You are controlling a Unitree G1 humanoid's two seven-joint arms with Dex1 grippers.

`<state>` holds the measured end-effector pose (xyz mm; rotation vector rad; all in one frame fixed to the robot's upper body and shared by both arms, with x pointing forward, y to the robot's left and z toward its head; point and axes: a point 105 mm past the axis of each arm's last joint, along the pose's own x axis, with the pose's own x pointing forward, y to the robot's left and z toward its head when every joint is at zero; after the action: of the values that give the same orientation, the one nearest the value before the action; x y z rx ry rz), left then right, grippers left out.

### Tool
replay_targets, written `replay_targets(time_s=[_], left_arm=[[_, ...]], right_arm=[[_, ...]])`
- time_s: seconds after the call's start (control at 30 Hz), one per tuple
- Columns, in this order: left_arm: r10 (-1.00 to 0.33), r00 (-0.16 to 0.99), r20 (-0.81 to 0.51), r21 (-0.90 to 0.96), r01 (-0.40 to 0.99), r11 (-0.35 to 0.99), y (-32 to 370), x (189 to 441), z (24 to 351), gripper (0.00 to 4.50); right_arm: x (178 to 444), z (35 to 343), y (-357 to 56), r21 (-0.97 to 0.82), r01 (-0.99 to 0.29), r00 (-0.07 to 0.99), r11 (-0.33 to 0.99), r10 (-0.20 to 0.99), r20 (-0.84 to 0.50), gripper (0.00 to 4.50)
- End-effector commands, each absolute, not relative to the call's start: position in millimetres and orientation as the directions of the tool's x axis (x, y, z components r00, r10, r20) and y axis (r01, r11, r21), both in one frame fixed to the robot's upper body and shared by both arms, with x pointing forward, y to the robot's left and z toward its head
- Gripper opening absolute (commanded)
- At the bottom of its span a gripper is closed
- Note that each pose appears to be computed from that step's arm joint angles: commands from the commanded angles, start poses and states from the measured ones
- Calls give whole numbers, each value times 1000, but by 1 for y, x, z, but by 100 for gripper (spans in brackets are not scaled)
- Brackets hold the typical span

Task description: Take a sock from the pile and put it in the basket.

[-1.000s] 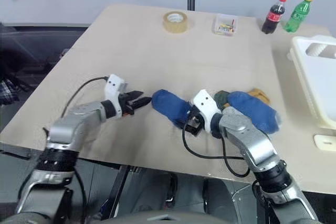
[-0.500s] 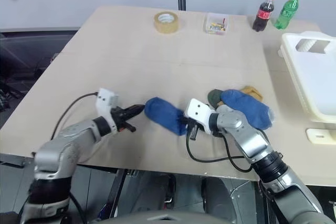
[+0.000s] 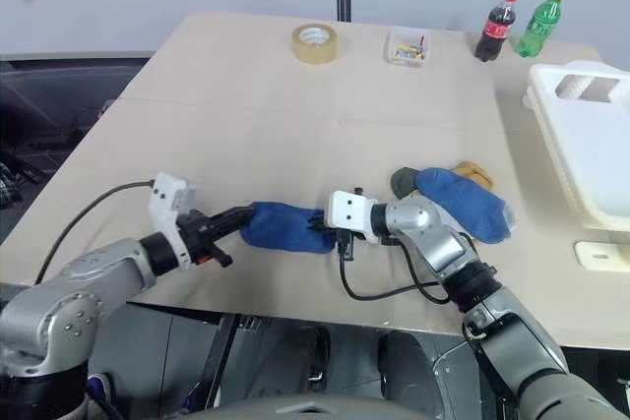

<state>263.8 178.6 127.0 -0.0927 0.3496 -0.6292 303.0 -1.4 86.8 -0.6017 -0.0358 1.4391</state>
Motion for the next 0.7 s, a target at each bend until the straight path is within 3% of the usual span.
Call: replay_targets(time_s=[0.03,0.2,0.3,0.33,0.4,0.57,0.7], left_arm=[[-631,744,-218,-164,610,775,167,274,139,0],[-675,715,-183,-90,672,735,167,279,151,0],[-743,656,-130,-48,745,666,154,282,167,0],[-793,602,-93,-32,794,607,146,279,175,0],[-841,541,-34,-37,840,541,138,276,189,56],[-903,427,-35,-1,904,428,135,262,197,225],[-922,381,-61,41,924,379,136,255,201,240]], right_arm=[[305,126,-11,-468,-882,191,62,954,-232,108],[297,155,-34,-432,-882,277,187,948,-155,108],[295,166,-54,-423,-843,417,333,901,-122,108],[299,167,-67,-446,-786,525,427,843,-117,108],[307,165,-94,-482,-656,711,581,689,-138,126],[325,160,-130,-444,-456,888,771,427,-170,126],[338,154,-143,-428,-367,929,826,308,-203,126]])
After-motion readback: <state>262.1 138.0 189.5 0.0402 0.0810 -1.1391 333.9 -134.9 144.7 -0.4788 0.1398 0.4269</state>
